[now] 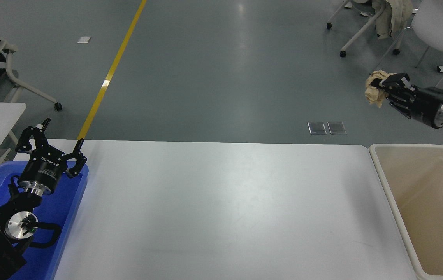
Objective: Clean the table surface
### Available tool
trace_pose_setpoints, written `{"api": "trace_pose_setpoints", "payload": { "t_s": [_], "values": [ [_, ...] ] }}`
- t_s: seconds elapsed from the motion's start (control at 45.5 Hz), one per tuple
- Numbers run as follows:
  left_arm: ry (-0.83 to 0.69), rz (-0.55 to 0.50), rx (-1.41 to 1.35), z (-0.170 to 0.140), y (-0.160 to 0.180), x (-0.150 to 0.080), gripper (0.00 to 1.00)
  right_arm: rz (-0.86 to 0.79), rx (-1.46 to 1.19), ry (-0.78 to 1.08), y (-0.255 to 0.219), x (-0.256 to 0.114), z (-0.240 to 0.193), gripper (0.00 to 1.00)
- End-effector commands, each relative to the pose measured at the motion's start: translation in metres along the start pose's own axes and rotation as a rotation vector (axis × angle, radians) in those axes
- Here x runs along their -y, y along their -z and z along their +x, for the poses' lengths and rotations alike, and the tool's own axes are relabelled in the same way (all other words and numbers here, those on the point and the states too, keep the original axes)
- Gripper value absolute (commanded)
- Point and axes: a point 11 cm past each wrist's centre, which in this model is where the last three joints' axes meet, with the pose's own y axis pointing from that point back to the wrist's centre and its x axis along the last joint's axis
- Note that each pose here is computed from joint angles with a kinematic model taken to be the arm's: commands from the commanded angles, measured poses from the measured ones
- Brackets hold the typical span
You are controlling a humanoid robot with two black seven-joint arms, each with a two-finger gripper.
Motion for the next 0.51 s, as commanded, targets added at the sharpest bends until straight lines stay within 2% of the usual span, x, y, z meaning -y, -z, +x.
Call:
{"api": "trace_pose_setpoints", "payload": {
  "t_s": [0.0,0.484],
  "values": [
    [0.0,0.0,0.0,0.0,0.0,0.0,1.0,-0.103,0.04,-0.14,-0.04,-0.031,0.027,0.0],
    [0.0,0.0,0.0,0.0,0.0,0.0,1.0,-0.548,-0.032,-0.274,-0.124,-0.082,0.032,0.0]
  ]
}}
